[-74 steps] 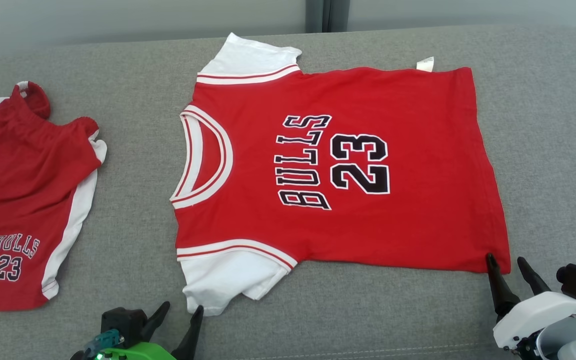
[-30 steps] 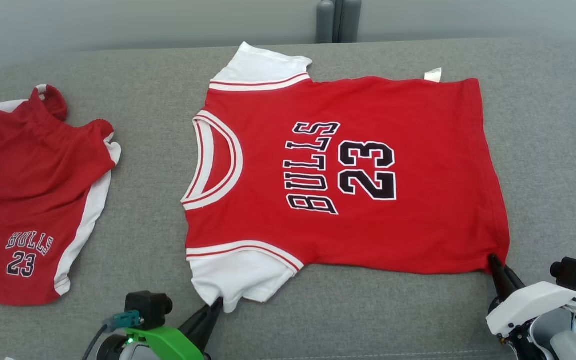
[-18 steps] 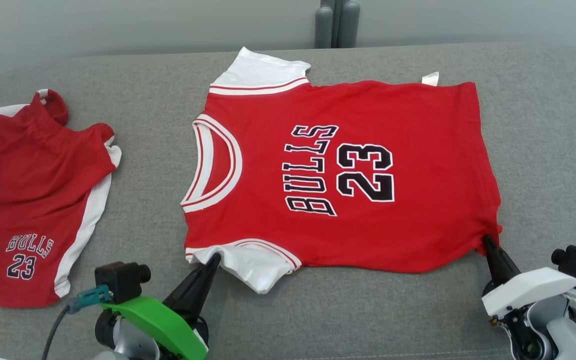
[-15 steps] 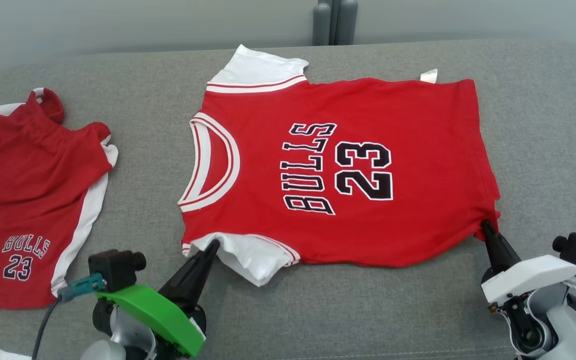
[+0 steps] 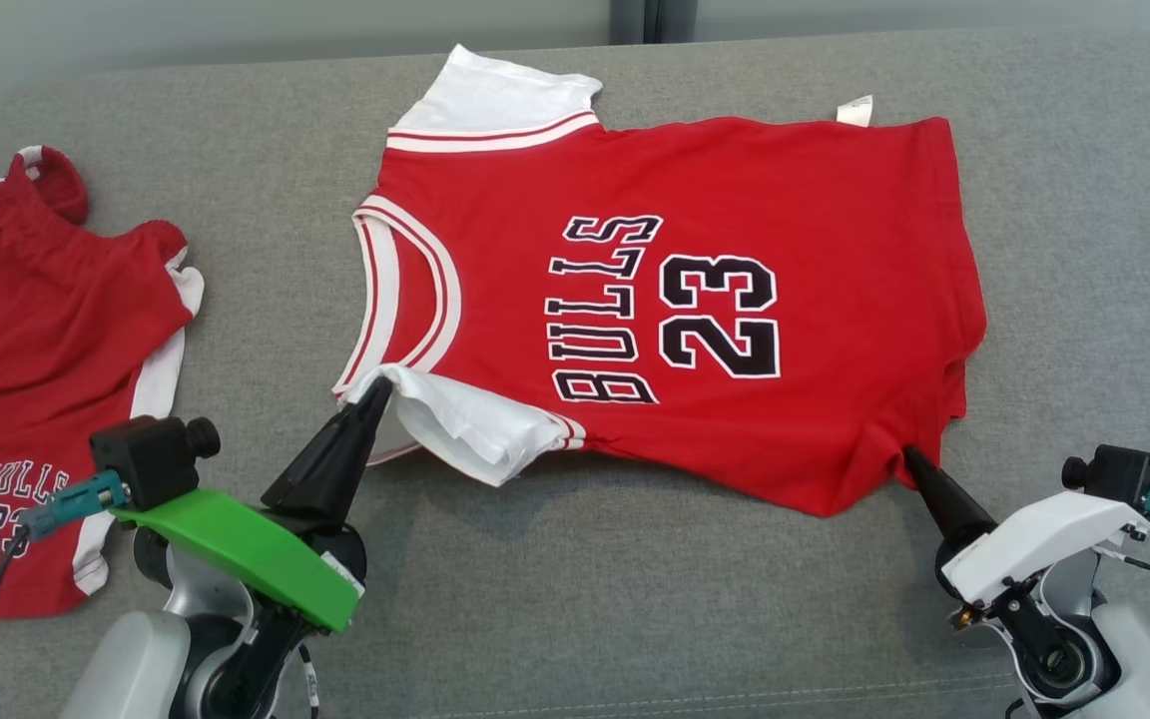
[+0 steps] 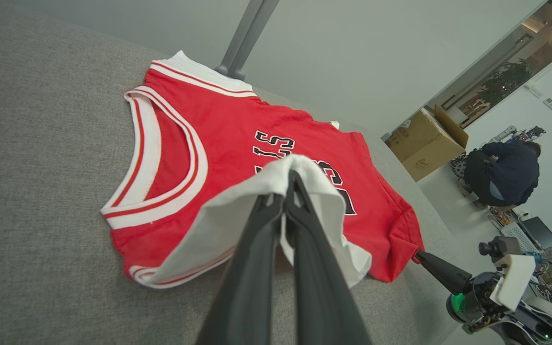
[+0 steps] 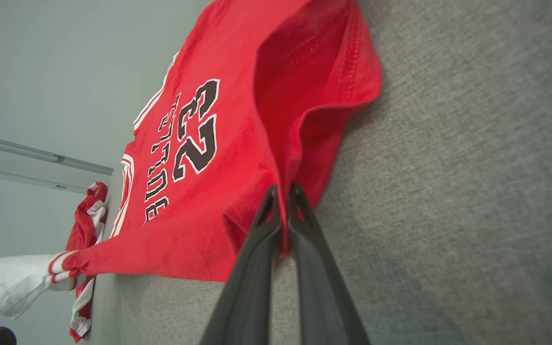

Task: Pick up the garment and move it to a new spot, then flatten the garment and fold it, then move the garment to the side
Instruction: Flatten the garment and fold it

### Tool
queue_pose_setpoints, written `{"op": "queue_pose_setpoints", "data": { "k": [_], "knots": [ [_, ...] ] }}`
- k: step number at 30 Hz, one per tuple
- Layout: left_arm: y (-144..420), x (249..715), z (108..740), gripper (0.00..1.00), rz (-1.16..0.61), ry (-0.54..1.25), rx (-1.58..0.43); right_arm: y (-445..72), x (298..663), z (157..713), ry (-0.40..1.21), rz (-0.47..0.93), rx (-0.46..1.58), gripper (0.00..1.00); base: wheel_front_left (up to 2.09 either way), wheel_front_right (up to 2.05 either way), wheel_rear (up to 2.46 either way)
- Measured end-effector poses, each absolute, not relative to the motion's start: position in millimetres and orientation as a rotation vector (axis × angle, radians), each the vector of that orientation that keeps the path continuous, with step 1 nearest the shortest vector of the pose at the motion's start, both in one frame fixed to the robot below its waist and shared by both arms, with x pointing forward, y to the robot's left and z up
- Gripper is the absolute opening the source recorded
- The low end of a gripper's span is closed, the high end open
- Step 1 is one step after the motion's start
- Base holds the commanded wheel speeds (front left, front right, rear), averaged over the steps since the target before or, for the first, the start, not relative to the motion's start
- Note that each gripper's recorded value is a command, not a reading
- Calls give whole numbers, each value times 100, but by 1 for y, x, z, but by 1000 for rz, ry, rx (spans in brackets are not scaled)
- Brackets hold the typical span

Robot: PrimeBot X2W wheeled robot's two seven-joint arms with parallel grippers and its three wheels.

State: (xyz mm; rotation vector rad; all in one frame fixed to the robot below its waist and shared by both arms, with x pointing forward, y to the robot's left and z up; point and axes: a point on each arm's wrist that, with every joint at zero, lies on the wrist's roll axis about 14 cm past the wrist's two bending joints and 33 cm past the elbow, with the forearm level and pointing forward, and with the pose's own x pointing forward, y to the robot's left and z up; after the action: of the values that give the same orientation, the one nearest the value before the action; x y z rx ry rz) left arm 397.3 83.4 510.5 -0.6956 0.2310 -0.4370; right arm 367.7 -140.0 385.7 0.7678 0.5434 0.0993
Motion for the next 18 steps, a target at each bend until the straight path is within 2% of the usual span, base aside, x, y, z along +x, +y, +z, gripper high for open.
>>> {"op": "queue_pose_setpoints", "data": {
  "k": [3,10,18],
  "knots": [
    [85,400,510,0,-434,231,-697,-140,364,388,564,108,820,0,0,0,0],
    [81,407,513,0,-447,225,-716,-144,383,427,474,155,985,0,0,0,0],
    [79,425,520,0,-456,202,-719,-161,398,446,422,170,1022,0,0,0,0]
  ]
}}
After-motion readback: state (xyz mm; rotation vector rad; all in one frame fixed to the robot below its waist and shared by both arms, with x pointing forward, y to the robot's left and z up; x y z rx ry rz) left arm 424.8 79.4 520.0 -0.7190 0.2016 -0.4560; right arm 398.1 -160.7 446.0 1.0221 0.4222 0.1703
